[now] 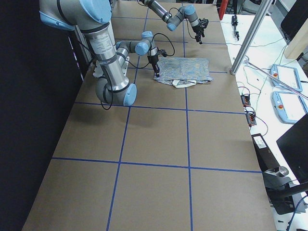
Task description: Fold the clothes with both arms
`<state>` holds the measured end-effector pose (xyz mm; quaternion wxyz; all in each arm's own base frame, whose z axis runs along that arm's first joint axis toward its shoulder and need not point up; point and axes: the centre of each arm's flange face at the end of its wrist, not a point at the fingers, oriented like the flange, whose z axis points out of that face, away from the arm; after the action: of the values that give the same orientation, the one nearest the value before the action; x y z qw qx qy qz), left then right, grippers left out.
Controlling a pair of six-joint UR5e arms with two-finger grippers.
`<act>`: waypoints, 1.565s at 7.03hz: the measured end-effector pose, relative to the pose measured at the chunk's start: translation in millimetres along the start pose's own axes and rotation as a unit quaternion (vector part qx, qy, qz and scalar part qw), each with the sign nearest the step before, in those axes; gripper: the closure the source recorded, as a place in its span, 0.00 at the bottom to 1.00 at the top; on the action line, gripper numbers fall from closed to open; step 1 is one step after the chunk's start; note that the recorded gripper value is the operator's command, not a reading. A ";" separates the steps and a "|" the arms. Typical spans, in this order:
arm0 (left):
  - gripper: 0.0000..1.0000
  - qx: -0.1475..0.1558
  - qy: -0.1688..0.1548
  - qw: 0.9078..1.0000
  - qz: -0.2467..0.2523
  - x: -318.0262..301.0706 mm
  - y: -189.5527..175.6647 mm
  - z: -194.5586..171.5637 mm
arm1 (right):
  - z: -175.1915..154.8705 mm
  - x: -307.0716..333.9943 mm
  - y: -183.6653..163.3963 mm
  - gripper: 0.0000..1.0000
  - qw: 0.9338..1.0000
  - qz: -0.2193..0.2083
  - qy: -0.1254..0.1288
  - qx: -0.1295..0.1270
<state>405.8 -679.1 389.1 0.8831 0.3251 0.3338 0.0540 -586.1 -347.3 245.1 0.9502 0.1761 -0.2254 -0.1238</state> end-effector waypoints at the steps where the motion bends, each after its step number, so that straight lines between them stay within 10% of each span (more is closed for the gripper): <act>1: 0.00 0.001 0.001 1.000 0.000 0.9 -0.4 -0.8 | 0.6 9.9 2.0 1.00 1.000 0.003 0.001 0.001; 3: 0.00 0.000 0.001 1.000 -0.002 0.6 1.3 -0.5 | 4.1 41.7 22.1 0.74 1.000 0.008 0.005 0.000; 4: 0.00 -0.001 0.001 1.000 -0.005 0.2 2.5 -0.1 | 8.2 52.4 32.8 0.01 1.000 0.014 0.008 -0.002; 7: 0.00 0.000 0.001 1.000 -0.007 0.1 3.3 -0.9 | 1.2 56.5 44.0 0.00 0.998 0.061 -0.002 -0.003; 11: 0.00 -0.002 0.068 0.998 -0.009 12.7 18.5 -47.8 | -61.6 155.5 -41.5 0.01 0.974 0.187 -0.124 0.030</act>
<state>387.9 -635.0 366.3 0.8593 0.3162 0.3960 0.0686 -428.6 -416.7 237.2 0.9152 0.1429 -0.3745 0.0420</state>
